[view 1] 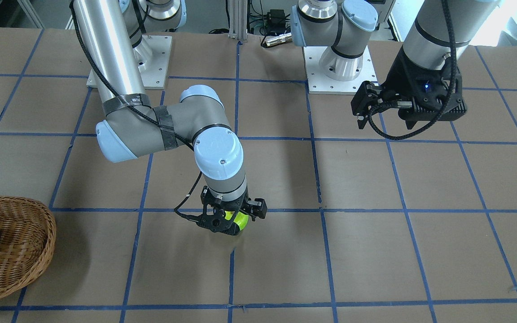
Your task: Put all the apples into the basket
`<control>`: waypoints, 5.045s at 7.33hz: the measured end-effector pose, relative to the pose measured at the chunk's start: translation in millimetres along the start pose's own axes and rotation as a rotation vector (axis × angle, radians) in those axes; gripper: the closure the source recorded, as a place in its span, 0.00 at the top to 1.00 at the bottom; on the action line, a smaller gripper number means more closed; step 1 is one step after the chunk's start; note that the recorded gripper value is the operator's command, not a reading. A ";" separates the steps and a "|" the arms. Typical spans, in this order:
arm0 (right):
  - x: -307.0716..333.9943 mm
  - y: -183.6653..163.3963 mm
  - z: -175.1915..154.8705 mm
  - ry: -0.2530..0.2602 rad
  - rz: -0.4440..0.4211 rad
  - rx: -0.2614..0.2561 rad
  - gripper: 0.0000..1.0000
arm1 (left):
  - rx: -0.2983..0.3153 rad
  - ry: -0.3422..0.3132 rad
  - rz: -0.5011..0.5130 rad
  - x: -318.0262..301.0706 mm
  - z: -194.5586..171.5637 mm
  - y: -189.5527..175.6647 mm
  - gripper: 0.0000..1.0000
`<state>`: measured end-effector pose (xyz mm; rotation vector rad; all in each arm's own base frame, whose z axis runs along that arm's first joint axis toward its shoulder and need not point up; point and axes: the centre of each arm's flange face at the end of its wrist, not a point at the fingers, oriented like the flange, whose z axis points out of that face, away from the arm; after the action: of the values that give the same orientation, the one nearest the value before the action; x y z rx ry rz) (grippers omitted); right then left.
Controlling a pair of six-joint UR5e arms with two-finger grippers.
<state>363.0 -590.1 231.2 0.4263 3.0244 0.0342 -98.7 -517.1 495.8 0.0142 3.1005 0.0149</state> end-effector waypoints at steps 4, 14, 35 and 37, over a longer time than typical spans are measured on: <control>3.8 0.7 19.0 0.029 0.004 -0.017 0.99 | 0.003 -0.001 -0.002 -1.4 1.4 -2.0 1.00; 197.9 -116.9 -132.1 0.097 0.026 -0.063 0.00 | 0.021 -0.002 0.000 1.3 -9.9 6.6 1.00; 273.8 -4.8 -272.1 0.075 -0.307 -0.089 1.00 | 0.026 -0.003 0.002 2.7 -11.6 6.8 1.00; 261.9 72.3 -300.5 0.040 -0.306 -0.039 1.00 | 0.026 -0.005 0.003 2.6 -12.1 7.4 1.00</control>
<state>105.3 -451.1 511.2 -0.0426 3.0847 0.0810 -101.8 -509.8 507.9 0.0192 3.0959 -0.0251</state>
